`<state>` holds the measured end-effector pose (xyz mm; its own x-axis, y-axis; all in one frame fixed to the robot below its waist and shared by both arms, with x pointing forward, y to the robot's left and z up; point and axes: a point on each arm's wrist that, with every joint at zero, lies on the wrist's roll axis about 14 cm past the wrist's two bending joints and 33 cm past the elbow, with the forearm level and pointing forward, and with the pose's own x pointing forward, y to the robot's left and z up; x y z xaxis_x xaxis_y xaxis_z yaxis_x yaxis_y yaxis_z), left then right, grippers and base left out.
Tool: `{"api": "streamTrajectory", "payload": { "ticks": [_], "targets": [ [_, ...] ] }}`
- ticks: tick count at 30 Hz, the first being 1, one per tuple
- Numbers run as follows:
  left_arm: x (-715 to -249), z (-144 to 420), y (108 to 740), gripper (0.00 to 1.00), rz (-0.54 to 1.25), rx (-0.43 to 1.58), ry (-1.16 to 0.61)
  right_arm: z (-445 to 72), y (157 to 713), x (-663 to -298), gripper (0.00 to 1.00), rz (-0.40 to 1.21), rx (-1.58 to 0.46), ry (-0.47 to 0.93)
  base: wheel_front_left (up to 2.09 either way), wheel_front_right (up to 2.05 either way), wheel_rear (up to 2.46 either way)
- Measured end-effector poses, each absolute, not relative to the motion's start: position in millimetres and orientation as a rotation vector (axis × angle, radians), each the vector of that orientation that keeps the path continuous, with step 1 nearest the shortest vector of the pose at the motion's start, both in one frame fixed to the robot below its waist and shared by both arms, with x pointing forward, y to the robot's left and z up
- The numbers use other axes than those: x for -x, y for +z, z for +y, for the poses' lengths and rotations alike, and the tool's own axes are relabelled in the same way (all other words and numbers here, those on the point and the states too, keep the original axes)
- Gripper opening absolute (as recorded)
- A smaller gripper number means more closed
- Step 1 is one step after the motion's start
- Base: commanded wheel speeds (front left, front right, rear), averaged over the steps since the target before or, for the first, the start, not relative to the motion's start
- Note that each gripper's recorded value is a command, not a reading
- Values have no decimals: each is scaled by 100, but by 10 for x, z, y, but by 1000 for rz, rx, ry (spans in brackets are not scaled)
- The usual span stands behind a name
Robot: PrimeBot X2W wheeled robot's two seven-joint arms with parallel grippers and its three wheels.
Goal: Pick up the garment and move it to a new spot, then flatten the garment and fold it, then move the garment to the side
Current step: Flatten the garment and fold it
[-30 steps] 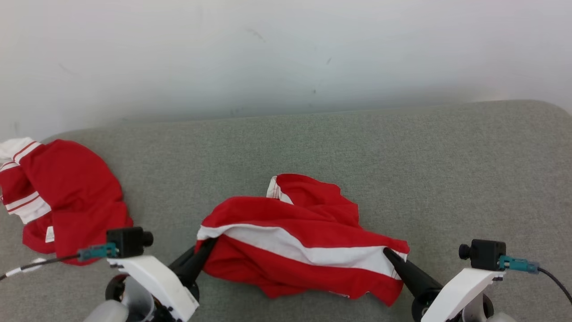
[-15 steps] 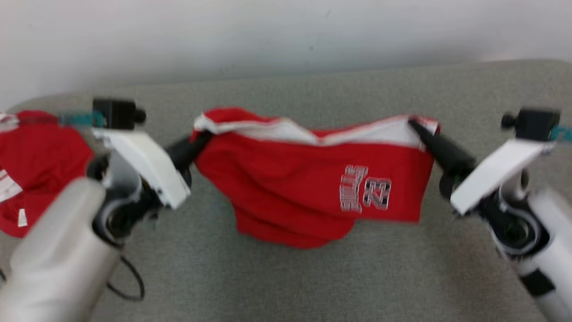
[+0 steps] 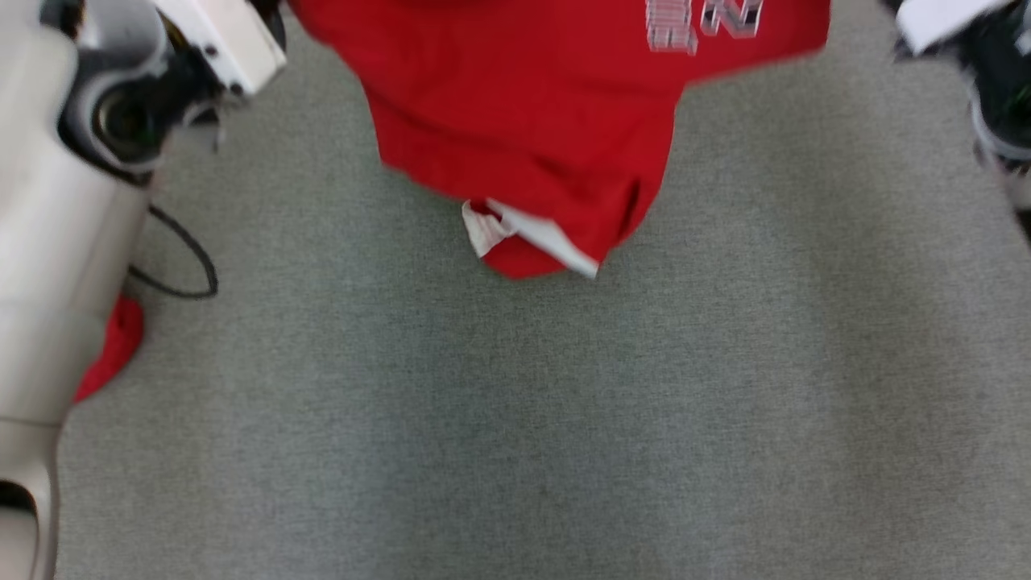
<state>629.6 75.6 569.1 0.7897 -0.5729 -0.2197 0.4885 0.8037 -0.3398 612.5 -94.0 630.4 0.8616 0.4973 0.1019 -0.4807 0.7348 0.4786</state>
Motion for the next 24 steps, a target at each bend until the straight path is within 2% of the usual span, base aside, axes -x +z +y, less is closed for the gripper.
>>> {"api": "streamTrajectory", "payload": {
  "ticks": [7,13,15,20,24],
  "targets": [
    [-6680,723,6007,0,224,269,-568,-1037,6748,-6522,0,-107,-460,510,0,0,0],
    [-6881,672,6416,0,70,267,-567,-1123,7131,-6636,0,-247,-422,499,0,0,0],
    [-6889,593,6380,0,68,253,-584,-1165,7174,-6650,0,-273,-431,490,0,0,0],
    [-6835,474,6103,0,121,212,-625,-1132,6803,-6661,0,-161,-364,502,0,0,0],
    [-6613,424,5820,0,191,182,-665,-1075,6395,-6487,0,-17,-354,535,0,0,0]
  ]
}}
